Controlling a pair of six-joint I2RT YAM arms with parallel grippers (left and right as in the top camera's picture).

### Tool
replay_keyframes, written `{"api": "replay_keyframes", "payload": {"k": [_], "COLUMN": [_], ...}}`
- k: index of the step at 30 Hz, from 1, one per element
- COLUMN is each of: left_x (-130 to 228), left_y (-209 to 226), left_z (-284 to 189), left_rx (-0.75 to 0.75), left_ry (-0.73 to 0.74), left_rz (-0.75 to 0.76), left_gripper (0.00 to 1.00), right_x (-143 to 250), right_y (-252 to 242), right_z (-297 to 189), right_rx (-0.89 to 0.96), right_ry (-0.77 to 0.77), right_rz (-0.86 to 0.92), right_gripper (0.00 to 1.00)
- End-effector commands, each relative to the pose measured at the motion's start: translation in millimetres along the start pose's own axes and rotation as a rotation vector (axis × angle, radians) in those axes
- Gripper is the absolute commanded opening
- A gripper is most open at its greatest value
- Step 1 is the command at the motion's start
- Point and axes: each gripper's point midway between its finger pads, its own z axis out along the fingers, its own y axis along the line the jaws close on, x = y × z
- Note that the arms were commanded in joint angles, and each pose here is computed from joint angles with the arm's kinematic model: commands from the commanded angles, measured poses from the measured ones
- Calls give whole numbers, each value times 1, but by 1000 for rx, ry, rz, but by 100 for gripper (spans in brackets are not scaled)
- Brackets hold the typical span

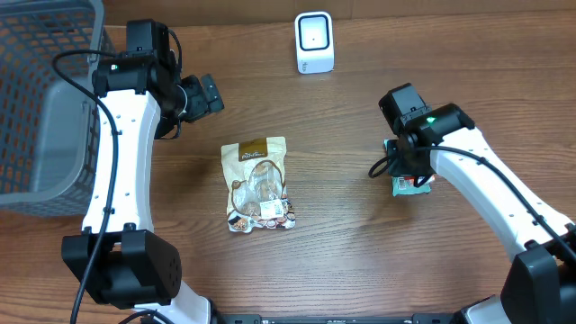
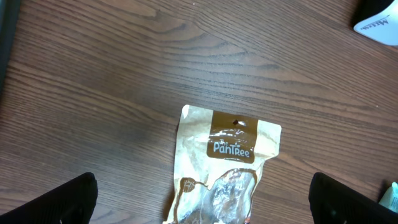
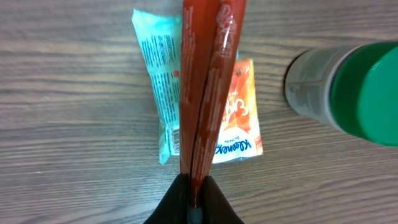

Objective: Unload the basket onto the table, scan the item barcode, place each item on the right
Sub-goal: 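Carry the red stick right and lower it beside the teal pack, then release the red stick and lift the right gripper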

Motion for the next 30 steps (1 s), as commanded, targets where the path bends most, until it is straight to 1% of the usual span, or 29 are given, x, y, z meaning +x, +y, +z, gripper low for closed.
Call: {"api": "replay_keyframes", "payload": {"k": [1,5,7,8,13,15,16,17,19,22,24,26,30], "left_x": [-3,-3,-3,-3,-3,-3,-3,-3,-3,-3,-3,-3,-3], "left_y": [-4,-4,-4,-4,-4,-4,-4,-4,-4,-4,-4,-4,-4], "left_z": [-11,-11,-11,-11,-11,-11,-11,-11,-11,-11,-11,-11,-11], "left_rx": [11,11,11,11,11,11,11,11,11,11,12,11,12], "left_ry": [-32,-32,-32,-32,-32,-32,-32,-32,-32,-32,-31,-32,-31], "left_rz": [20,20,20,20,20,20,20,20,20,20,20,20,20], "left_gripper": [100,100,100,100,100,100,100,100,100,100,100,100,100], "right_x": [7,4,2,1,3,4,4,3,0,-6,-11,-14,-12], "right_y": [-2,2,3,4,4,4,5,7,21,53,71,81,93], "right_z": [5,16,18,19,24,26,26,27,26,20,13,10,11], "right_rx": [-10,-22,-28,-30,-30,-30,-33,-44,-123,-303,-395,-429,-439], "right_ry": [-12,-40,-53,-58,-58,-58,-62,-65,-69,-69,-78,-96,-98], "right_rz": [15,21,25,26,26,26,28,29,43,82,73,60,29], "right_gripper": [9,9,14,18,23,34,38,39,40,40,40,40,40]}}
